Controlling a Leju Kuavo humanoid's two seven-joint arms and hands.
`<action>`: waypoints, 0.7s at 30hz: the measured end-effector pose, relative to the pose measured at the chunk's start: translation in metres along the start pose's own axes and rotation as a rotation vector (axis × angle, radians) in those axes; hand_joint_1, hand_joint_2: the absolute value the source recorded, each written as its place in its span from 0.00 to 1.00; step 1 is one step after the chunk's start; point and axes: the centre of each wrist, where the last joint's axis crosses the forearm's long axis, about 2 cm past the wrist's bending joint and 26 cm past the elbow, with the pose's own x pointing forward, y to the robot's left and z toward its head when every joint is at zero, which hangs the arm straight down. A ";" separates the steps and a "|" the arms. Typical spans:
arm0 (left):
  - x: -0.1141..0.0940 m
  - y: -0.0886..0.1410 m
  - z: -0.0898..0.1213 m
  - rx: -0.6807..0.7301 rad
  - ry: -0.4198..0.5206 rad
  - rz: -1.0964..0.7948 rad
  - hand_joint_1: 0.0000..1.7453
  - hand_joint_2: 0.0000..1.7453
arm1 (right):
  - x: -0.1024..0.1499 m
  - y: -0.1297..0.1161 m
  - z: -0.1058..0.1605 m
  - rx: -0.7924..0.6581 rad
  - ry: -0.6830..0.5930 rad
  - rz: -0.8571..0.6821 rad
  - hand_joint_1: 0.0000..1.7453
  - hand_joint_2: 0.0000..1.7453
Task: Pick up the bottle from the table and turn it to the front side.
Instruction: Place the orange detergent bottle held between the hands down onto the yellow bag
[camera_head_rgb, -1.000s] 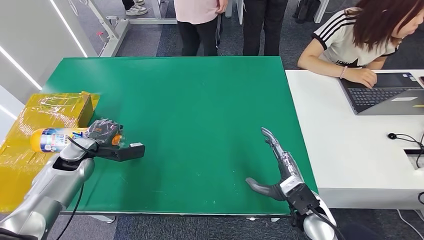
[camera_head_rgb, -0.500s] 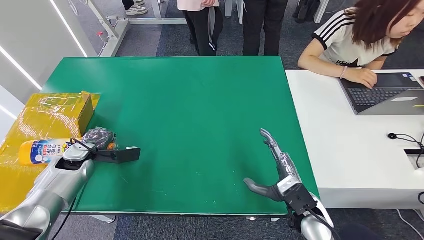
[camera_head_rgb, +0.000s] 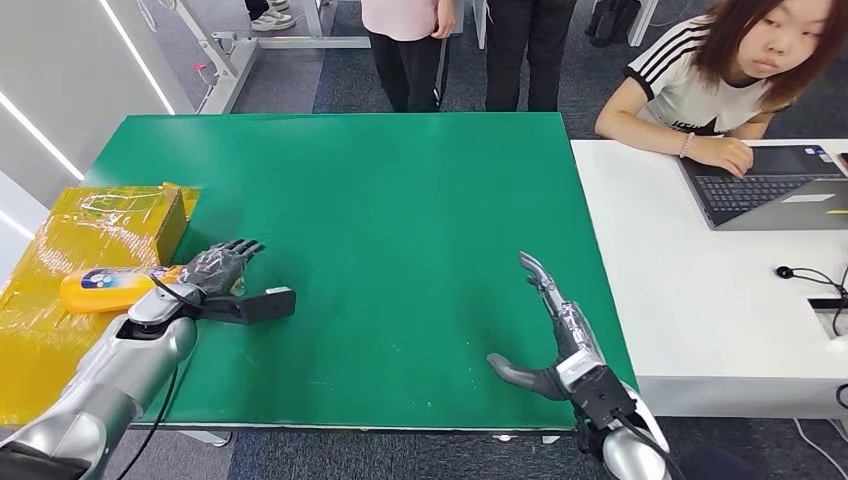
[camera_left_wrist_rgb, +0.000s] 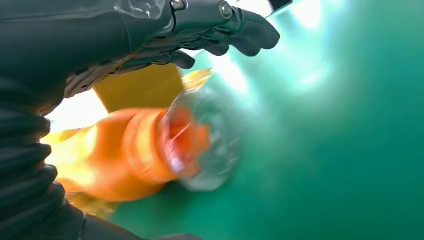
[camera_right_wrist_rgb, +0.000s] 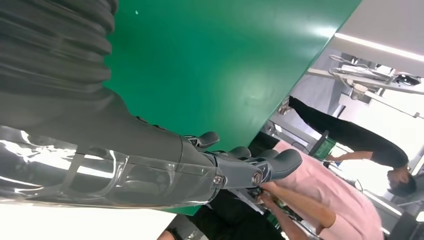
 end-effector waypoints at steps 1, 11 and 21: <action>0.002 0.000 0.000 0.013 -0.011 0.009 0.00 1.00 | 0.000 0.000 0.000 -0.001 -0.001 0.000 0.00 1.00; 0.063 0.018 -0.005 0.752 -0.143 0.561 0.00 1.00 | 0.005 0.002 0.007 -0.031 0.019 0.002 0.00 1.00; 0.138 0.067 0.016 1.236 -0.343 1.116 0.00 1.00 | -0.001 0.007 0.009 -0.106 -0.005 -0.060 0.00 1.00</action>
